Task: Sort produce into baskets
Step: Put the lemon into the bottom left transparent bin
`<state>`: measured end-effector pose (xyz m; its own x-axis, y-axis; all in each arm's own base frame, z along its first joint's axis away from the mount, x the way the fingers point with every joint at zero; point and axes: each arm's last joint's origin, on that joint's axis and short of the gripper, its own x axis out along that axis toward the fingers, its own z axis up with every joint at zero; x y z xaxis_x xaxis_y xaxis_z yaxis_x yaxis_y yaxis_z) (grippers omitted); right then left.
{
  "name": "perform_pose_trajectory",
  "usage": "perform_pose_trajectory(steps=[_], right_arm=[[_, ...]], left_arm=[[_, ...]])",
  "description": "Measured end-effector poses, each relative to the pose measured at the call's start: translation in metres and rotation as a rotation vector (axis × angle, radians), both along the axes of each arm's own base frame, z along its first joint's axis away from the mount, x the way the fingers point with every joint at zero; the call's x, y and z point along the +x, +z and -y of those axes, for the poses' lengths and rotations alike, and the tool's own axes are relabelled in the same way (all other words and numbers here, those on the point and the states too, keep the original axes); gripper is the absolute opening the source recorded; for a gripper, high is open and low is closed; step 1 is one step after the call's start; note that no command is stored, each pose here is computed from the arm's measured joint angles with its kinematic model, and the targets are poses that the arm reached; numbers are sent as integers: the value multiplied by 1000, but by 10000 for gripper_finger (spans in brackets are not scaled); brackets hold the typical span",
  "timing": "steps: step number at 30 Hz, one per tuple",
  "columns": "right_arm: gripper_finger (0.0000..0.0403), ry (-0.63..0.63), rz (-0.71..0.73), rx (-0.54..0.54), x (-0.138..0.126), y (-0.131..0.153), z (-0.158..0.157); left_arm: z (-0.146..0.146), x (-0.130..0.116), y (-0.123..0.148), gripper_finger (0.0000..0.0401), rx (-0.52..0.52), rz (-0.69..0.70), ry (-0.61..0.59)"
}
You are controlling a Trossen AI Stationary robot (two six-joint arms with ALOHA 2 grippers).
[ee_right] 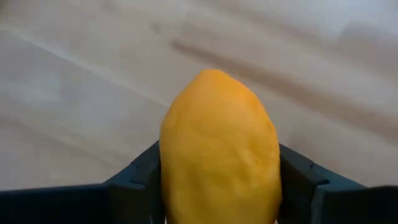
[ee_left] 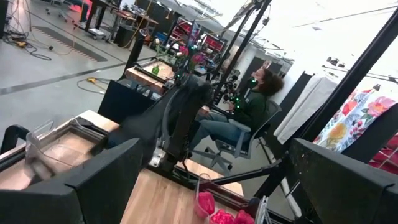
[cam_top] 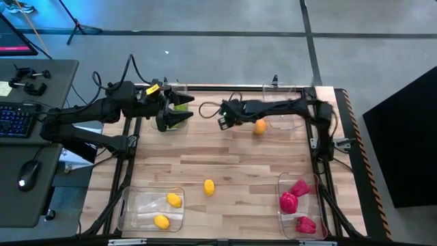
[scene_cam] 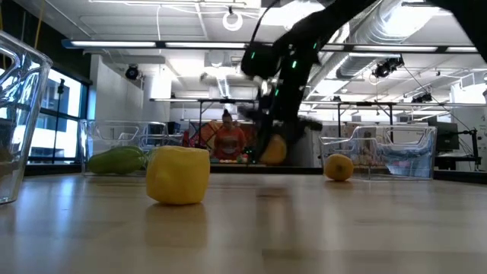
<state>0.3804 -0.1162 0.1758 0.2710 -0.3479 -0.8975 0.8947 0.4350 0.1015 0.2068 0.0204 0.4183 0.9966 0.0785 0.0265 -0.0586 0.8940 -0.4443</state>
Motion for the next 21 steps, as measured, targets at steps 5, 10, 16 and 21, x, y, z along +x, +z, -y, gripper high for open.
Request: perform_pose_trajectory(steps=[5,10,16,21], right_arm=[[187,103,-17,-142,-32,70,-12],[198,105,-71,-255,-82,121,-29],[205,-82,5,-255,-156,121,-55],[190,-197,190,-277,-199,120,-65]], left_arm=[[0,0,-1,395,-16,-11,0],[0,2,-3,395,-20,-29,10],[-1,9,-9,395,-24,-60,16],[-2,15,-13,395,-26,-82,17]])
